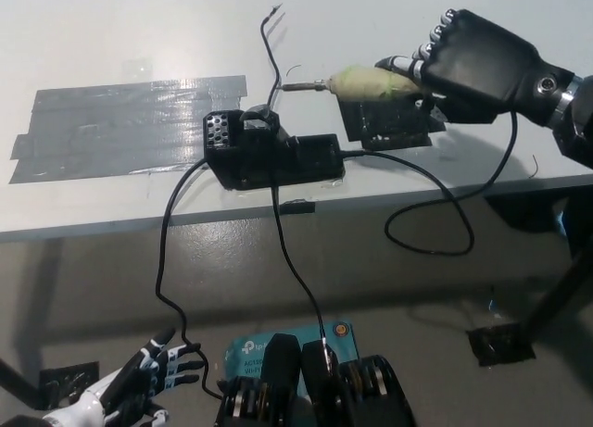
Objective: The robot uses its right hand to grab and lift the soldering gun kept on the middle of the table and puts it in its base
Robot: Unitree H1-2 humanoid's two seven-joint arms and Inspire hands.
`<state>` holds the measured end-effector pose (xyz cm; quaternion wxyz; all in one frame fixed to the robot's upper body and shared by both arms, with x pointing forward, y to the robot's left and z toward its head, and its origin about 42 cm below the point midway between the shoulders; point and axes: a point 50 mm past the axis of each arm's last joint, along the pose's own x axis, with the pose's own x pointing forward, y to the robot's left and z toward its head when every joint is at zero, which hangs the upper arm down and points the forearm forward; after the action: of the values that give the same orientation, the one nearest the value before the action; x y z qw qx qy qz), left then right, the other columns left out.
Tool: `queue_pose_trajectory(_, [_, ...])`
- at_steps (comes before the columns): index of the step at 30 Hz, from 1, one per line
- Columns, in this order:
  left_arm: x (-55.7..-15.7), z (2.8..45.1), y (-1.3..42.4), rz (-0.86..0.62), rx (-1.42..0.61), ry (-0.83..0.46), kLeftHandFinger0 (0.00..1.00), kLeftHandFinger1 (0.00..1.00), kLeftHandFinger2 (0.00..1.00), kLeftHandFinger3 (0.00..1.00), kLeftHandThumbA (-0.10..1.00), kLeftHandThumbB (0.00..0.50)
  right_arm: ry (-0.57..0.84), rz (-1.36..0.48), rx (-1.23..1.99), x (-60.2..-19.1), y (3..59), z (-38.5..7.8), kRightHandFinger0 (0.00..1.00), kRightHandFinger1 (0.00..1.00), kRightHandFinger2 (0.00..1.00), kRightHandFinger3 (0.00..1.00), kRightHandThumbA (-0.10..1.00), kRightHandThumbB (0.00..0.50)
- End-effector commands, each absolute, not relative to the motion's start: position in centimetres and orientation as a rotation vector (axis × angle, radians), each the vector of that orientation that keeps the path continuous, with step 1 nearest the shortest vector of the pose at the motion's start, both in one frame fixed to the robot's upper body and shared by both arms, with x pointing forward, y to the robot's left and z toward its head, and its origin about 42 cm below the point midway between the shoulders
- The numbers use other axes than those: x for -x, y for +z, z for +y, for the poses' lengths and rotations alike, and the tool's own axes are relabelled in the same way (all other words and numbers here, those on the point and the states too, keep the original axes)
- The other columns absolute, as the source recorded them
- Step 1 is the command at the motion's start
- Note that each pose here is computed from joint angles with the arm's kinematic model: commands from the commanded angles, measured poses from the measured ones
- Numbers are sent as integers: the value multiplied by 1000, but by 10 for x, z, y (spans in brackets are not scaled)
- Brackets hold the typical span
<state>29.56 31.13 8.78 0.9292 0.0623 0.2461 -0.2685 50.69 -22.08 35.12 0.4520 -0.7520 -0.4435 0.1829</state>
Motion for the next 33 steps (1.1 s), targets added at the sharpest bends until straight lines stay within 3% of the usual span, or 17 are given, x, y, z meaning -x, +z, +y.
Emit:
queue_pose_trajectory(1, [-303,314,103,454,-173,-582,1000,1000,1000,1000,1000,388,378,-1168,1858,-511,394,-213,0,0,152,224,-100,282])
queue_pose_trajectory(3, [-303,313,103,455,-173,-580,1000,1000,1000,1000,1000,388,375,-1171,1863,-512,395,-212,0,0,109,218,-100,279])
queue_pose_trajectory(4, [-303,313,103,453,-167,-580,1000,1000,1000,1000,1000,388,379,-1163,1870,-514,395,-209,0,0,227,269,-100,294])
queue_pose_trajectory(5, [-303,313,104,452,-171,-583,1000,1000,1000,1000,1000,394,376,-1162,1872,-514,395,-208,0,0,264,274,-100,301])
queue_pose_trajectory(7, [-304,312,105,451,-177,-585,1000,1000,1000,1000,1000,393,382,-1138,1885,-516,393,-210,0,0,236,253,-100,279])
queue_pose_trajectory(8, [-304,312,105,450,-169,-583,1000,1000,1000,1000,1000,393,392,-1100,1907,-520,387,-212,0,0,9,256,-100,285])
queue_pose_trajectory(9, [-304,312,106,448,-178,-583,1000,1000,1000,1000,1000,398,398,-1100,1924,-518,385,-213,0,0,0,246,-100,295])
queue_pose_trajectory(11, [-305,311,106,448,-167,-581,1000,1000,1000,1000,1000,411,415,-1087,1929,-519,382,-214,0,0,331,266,-100,287])
queue_pose_trajectory(16, [-306,311,108,453,-161,-575,1000,1000,1000,1000,1000,398,448,-1053,1935,-518,379,-210,0,0,440,297,-100,257])
queue_pose_trajectory(17, [-306,311,108,451,-163,-576,1000,1000,1000,1000,1000,386,446,-1052,1926,-518,380,-208,0,0,406,313,-100,279])
queue_pose_trajectory(19, [-306,311,107,451,-149,-575,1000,1000,1000,1000,1000,365,452,-1041,1936,-521,377,-205,0,0,347,333,-100,276])
queue_pose_trajectory(21, [-306,310,107,456,-151,-573,1000,1000,1000,1000,1000,370,455,-1009,1952,-522,376,-202,0,0,74,335,-100,253])
queue_pose_trajectory(23, [-306,311,106,451,-152,-574,1000,1000,1000,1000,1000,382,459,-983,1960,-523,376,-200,0,0,1,319,-100,231])
queue_pose_trajectory(29, [-306,311,105,453,-154,-579,1000,1000,1000,1000,1000,393,465,-966,1957,-518,379,-187,0,0,3,461,-100,262])
queue_pose_trajectory(31, [-306,311,105,452,-153,-580,1000,1000,1000,1000,1000,396,468,-966,1940,-519,379,-184,0,0,67,444,-100,228])
queue_pose_trajectory(33, [-306,312,105,452,-152,-578,1000,1000,1000,1000,1000,380,467,-987,1931,-519,381,-179,0,0,115,363,-100,214])
